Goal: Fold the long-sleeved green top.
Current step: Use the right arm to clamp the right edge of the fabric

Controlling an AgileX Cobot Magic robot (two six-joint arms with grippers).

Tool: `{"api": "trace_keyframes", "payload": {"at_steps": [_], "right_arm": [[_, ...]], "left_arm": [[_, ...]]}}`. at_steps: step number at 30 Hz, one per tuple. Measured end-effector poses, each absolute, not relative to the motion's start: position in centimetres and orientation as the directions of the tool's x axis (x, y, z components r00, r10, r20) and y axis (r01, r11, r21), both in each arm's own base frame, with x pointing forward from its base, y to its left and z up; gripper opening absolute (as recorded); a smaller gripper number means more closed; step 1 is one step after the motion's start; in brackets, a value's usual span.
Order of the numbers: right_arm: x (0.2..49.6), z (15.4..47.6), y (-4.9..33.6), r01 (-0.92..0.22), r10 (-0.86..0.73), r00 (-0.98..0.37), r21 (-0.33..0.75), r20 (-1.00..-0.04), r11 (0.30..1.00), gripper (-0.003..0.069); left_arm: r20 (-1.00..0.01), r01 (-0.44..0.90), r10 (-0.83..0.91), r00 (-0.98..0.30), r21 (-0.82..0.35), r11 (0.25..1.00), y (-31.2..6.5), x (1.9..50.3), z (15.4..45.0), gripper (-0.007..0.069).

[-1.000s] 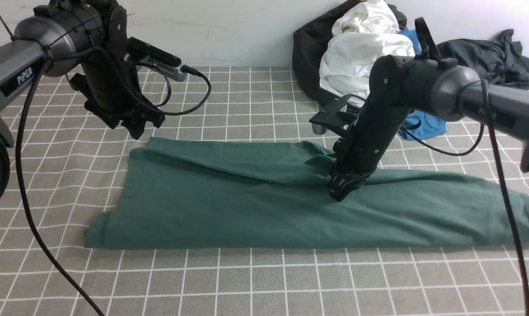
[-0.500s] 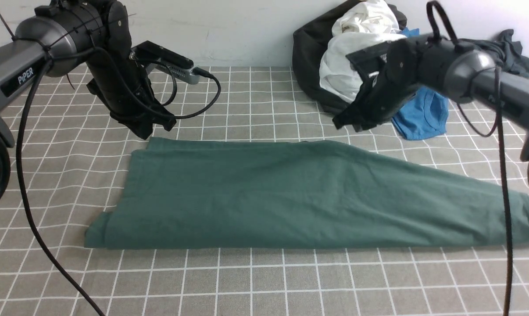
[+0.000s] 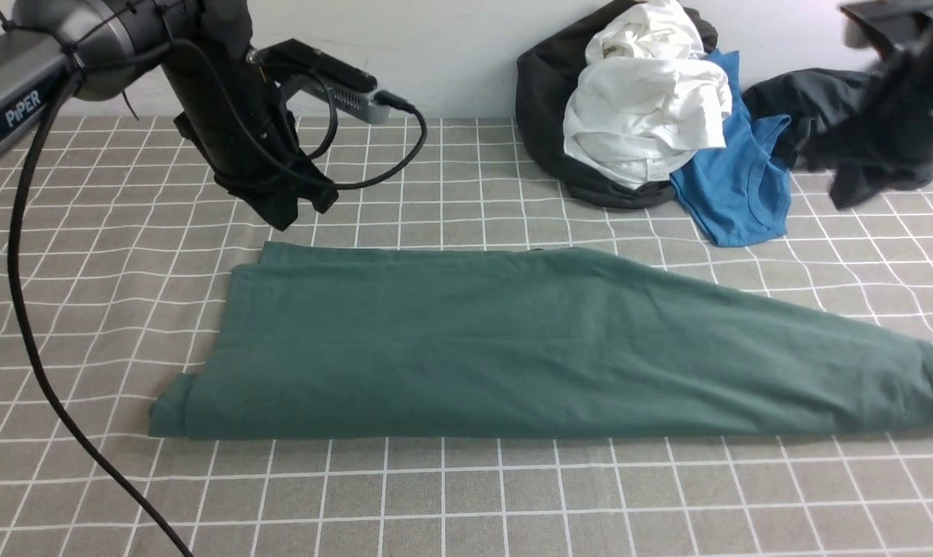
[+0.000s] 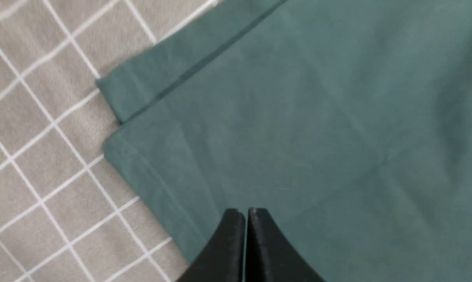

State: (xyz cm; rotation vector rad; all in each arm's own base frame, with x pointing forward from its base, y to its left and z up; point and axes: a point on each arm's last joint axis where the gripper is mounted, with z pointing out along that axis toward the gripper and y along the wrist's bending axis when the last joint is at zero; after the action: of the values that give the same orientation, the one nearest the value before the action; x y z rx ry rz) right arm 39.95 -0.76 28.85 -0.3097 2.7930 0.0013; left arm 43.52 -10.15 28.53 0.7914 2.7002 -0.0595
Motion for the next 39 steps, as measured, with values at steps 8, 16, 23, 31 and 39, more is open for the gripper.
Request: {"api": "trace_keyframes", "payload": {"at_steps": [8, 16, 23, 31, 39], "right_arm": [[35.5, 21.1, -7.0, -0.024, -0.023, -0.98, 0.001, -0.198, 1.0, 0.0036], [35.9, 17.9, -10.2, 0.192, 0.193, -0.962, 0.028, -0.194, 0.981, 0.0108], [36.4, 17.5, -9.8, 0.181, 0.194, -0.956, 0.078, -0.218, 0.98, 0.0145], [36.5, 17.6, -9.7, 0.171, 0.186, -0.956, 0.084, -0.228, 0.982, 0.0407], [36.9, 16.8, -9.6, 0.183, 0.202, -0.949, 0.1, -0.241, 0.978, 0.065]], "left_arm": [[-0.375, 0.586, 0.533, -0.759, -0.035, 0.809, -11.5, 42.9, 29.5, -0.0008], [-0.383, 0.594, 0.534, -0.754, -0.05, 0.803, -11.6, 42.8, 29.5, -0.0008], [-0.383, 0.607, 0.548, -0.744, -0.044, 0.793, -11.6, 42.8, 29.5, -0.0008], [-0.384, 0.615, 0.556, -0.737, -0.04, 0.788, -11.6, 42.8, 29.5, -0.0008], [-0.384, 0.617, 0.559, -0.735, -0.039, 0.786, -11.6, 42.8, 29.5, -0.0008]]}}
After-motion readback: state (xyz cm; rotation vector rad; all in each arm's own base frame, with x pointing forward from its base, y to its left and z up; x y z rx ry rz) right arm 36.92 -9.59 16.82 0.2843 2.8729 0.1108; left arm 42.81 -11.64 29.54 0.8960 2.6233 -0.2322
